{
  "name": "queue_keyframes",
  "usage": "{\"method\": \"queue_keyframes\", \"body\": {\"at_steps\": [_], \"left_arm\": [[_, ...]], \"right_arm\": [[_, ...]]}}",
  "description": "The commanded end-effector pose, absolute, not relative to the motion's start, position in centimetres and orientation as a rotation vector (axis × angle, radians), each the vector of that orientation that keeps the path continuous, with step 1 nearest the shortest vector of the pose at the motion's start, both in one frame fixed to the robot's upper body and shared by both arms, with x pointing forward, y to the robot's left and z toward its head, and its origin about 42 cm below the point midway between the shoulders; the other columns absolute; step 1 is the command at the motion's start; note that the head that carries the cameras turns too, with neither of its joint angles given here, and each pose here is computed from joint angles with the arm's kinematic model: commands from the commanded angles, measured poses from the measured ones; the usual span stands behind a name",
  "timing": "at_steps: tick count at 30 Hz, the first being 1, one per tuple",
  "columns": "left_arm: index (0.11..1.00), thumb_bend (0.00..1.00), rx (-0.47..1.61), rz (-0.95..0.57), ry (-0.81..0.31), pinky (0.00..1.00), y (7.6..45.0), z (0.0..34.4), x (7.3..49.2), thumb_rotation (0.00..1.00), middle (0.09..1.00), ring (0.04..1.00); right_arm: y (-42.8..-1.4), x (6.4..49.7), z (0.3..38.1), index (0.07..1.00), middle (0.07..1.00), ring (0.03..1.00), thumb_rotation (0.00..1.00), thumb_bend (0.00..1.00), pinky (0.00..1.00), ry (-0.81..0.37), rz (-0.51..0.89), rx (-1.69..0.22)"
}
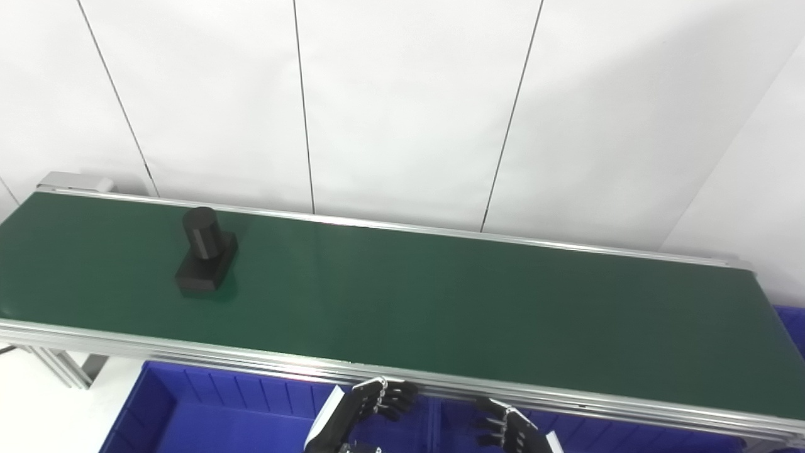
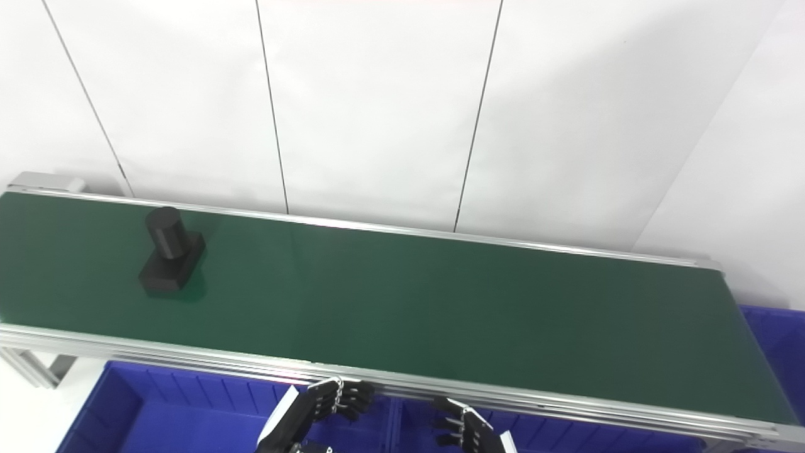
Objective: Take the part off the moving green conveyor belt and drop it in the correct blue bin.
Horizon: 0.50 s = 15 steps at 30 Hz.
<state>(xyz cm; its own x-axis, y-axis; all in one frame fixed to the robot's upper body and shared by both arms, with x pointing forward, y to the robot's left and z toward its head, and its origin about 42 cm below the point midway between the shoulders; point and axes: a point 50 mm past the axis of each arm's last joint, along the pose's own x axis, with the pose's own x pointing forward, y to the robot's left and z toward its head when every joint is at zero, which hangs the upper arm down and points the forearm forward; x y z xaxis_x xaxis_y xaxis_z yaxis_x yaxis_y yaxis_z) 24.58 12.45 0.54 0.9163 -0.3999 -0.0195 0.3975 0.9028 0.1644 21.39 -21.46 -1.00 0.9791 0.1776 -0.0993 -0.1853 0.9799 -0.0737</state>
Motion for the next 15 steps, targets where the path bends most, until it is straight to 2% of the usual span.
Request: {"method": "queue_keyframes", "body": {"at_steps": [1,15], "left_arm": [[0.670,0.93,0.171,-0.408,-0.094,0.58,12.19,1.69,25.56,0.00,0.661,0.632],[0.670,0.93,0.170,-0.406,-0.092,0.58,12.01,1.59,25.47,0.00,0.656,0.628]], "right_arm": [[-21.17,22.26,0.07,0.735,0.809,0.728,0.25,0.93,0.64,0.012,0.189,-0.071],[-21.32,22.22,0.51,0.736,0.799,0.737,0.23,0.93,0.65,-0.005,0.189,-0.061]]}}
